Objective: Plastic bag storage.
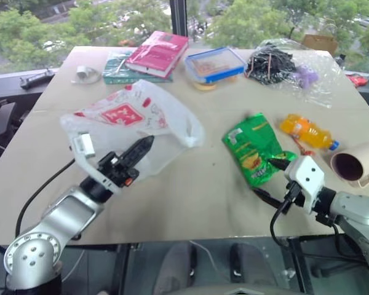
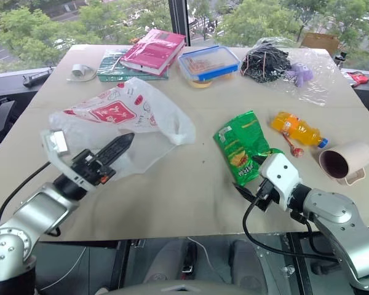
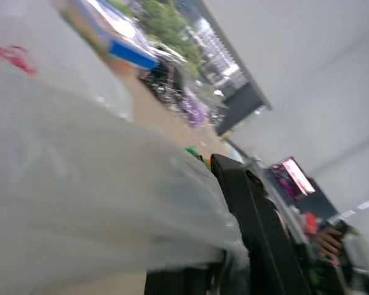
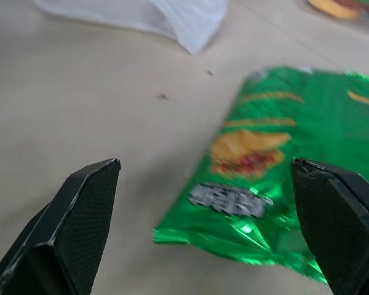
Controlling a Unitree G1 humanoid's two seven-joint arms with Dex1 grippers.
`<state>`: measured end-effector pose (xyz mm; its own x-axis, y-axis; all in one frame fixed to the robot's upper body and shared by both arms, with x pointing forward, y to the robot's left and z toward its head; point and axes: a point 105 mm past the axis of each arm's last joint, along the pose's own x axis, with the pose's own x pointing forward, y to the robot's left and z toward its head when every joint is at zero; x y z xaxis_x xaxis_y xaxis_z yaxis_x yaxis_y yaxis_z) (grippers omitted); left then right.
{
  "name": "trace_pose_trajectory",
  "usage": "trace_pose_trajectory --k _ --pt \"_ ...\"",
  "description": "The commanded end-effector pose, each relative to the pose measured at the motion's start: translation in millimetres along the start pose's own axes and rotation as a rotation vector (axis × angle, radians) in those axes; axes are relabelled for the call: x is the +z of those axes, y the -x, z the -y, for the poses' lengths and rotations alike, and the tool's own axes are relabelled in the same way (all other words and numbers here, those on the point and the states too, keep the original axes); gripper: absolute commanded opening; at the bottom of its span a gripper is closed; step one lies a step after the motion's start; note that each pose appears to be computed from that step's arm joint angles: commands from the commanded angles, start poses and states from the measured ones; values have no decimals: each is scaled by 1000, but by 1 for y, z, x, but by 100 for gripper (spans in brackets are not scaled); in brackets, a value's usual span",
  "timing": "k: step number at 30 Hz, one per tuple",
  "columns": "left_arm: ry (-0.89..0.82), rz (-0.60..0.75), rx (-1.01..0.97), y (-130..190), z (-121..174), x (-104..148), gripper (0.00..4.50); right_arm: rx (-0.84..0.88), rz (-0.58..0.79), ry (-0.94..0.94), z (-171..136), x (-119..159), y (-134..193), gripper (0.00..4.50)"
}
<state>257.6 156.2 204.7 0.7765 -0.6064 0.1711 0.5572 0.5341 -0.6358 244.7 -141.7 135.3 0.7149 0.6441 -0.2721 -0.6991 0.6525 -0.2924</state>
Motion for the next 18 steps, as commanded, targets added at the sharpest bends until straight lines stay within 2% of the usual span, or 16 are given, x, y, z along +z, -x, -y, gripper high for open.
trace_pose_trajectory --k 1,8,12,14,16,18 --pt "7 -60 -69 -7 11 -7 11 -3 39 27 -2 12 1 450" --pt "-116 -209 -13 12 -2 -31 11 0 72 49 -7 17 -10 450" --pt "-191 -202 30 22 -1 -30 182 8 84 41 -10 18 -13 450" --pt "-381 -188 165 32 -12 -26 266 21 88 39 -11 17 -15 450" --pt "-514 -158 289 48 -22 -21 266 38 98 35 -11 17 -18 450" --pt "-600 -179 320 65 -24 -24 266 55 108 33 -11 18 -21 450"
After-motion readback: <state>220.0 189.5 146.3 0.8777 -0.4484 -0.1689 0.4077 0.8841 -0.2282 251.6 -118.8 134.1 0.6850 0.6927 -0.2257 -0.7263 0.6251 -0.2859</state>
